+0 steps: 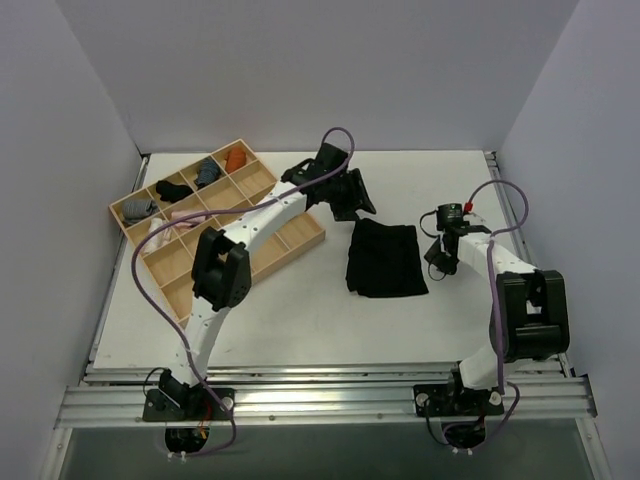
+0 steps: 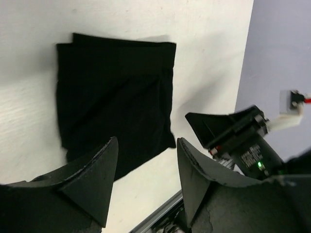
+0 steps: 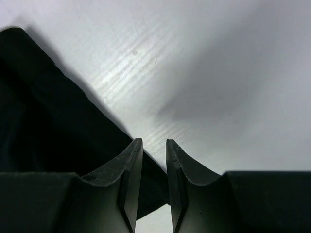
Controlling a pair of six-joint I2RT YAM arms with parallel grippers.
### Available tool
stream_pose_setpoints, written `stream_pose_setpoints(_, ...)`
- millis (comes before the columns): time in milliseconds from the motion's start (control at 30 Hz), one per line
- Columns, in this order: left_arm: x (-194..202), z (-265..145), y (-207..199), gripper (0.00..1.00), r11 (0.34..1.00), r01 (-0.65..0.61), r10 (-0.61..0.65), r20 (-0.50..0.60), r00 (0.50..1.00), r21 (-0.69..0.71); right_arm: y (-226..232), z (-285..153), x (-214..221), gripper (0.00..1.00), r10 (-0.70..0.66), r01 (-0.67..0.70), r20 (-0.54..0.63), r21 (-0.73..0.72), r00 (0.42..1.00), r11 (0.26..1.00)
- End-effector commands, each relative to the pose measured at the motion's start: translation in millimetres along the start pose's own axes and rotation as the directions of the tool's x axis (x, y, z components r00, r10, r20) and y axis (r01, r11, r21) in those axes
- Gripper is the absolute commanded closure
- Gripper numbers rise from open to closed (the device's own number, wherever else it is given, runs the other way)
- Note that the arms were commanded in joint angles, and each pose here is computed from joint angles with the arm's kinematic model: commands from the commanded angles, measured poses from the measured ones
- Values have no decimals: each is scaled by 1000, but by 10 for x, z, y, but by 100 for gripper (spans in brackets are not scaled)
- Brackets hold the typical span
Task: Roll the underwear
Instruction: Fold the underwear
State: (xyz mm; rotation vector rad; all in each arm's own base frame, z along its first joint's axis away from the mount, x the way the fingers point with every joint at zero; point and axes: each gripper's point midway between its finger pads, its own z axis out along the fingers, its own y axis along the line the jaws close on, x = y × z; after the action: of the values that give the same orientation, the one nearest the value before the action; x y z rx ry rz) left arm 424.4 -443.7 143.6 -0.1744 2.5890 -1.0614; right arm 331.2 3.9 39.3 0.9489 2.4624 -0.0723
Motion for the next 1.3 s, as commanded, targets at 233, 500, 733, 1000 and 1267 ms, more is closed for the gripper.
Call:
stream_pose_setpoints(233,406,-916,468,40,962,-218,217,-27,976,-164,-127,100,752,77,6,-8,-111,-12,994,1000)
stream_pose_setpoints(500,713,-1304,688,40,956,-247,248,-13,969,-161,330,-226,1437,78,-59,44,-124,-122,991,992)
stream_pose_setpoints(733,928,-1324,623,40,918,-353,352,-38,935,-178,331,-736,1193,78,3,-9,-44,-130,999,992)
stream_pose_setpoints(1000,1046,-1106,426,40,846,-507,510,-26,860,-164,415,-811,216,70,203,-205,-32,-249,979,947)
stream_pose_setpoints(1267,1005,-699,424,40,756,-633,630,-79,773,-167,914,-362,1,62,140,-168,-111,-296,984,940)
